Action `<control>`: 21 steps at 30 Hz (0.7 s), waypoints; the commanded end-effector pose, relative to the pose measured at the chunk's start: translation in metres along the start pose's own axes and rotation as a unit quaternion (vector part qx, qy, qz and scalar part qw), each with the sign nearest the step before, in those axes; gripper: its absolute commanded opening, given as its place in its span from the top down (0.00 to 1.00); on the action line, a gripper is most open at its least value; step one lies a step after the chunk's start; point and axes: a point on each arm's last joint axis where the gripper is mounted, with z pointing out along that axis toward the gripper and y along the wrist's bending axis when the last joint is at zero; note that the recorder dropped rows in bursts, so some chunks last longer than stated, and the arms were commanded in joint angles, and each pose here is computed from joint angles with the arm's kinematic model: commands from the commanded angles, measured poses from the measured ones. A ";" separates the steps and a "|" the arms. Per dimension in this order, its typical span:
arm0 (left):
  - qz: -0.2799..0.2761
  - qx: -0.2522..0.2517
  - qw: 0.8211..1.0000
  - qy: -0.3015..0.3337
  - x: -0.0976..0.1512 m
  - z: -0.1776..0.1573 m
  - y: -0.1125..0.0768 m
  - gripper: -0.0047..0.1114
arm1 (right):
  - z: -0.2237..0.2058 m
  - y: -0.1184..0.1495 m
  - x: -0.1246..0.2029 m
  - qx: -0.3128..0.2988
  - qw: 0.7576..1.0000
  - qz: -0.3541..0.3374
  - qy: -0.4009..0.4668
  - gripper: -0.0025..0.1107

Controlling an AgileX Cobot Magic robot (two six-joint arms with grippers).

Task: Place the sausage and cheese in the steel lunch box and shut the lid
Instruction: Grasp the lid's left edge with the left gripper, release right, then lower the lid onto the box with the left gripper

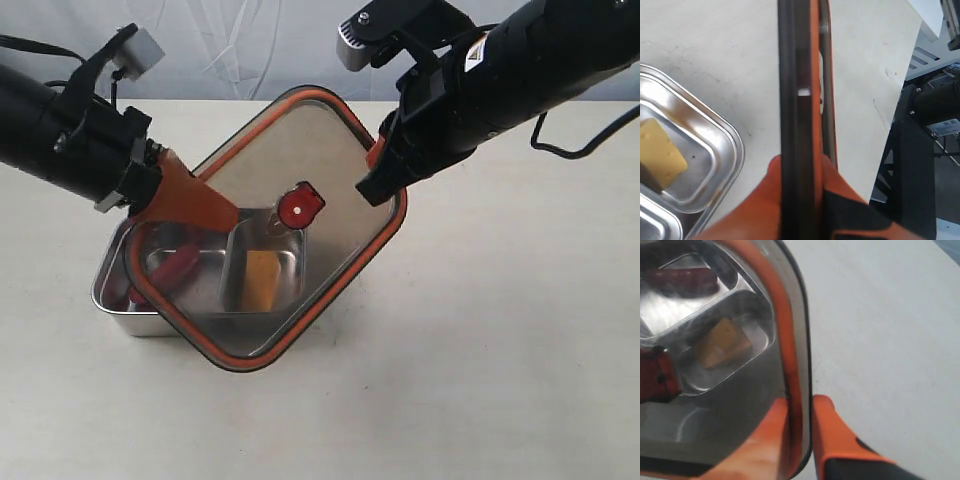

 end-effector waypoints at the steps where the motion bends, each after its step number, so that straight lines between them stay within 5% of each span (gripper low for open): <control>1: 0.024 -0.034 0.999 0.014 0.000 -0.001 0.005 0.96 | -0.004 0.000 -0.001 0.006 1.000 -0.009 0.000 0.73; 4: 0.045 -0.074 0.996 0.016 -0.003 -0.005 0.009 0.96 | -0.014 -0.001 -0.003 0.018 1.000 -0.005 -0.011 0.54; 12: 0.124 -0.224 0.966 -0.030 -0.016 -0.031 0.008 0.96 | -0.052 -0.004 -0.010 0.066 0.993 0.054 -0.077 0.55; 17: 0.205 -0.316 0.925 -0.048 -0.021 -0.059 -0.009 0.96 | -0.056 -0.004 -0.011 0.071 0.992 0.061 -0.084 0.55; 19: 0.242 -0.327 0.914 -0.006 -0.015 -0.053 -0.009 0.96 | -0.056 -0.005 -0.012 0.073 0.990 0.073 -0.093 0.55; 21: 0.326 -0.338 0.880 0.075 -0.004 -0.032 -0.012 0.96 | -0.056 -0.006 -0.014 0.074 0.988 0.084 -0.102 0.55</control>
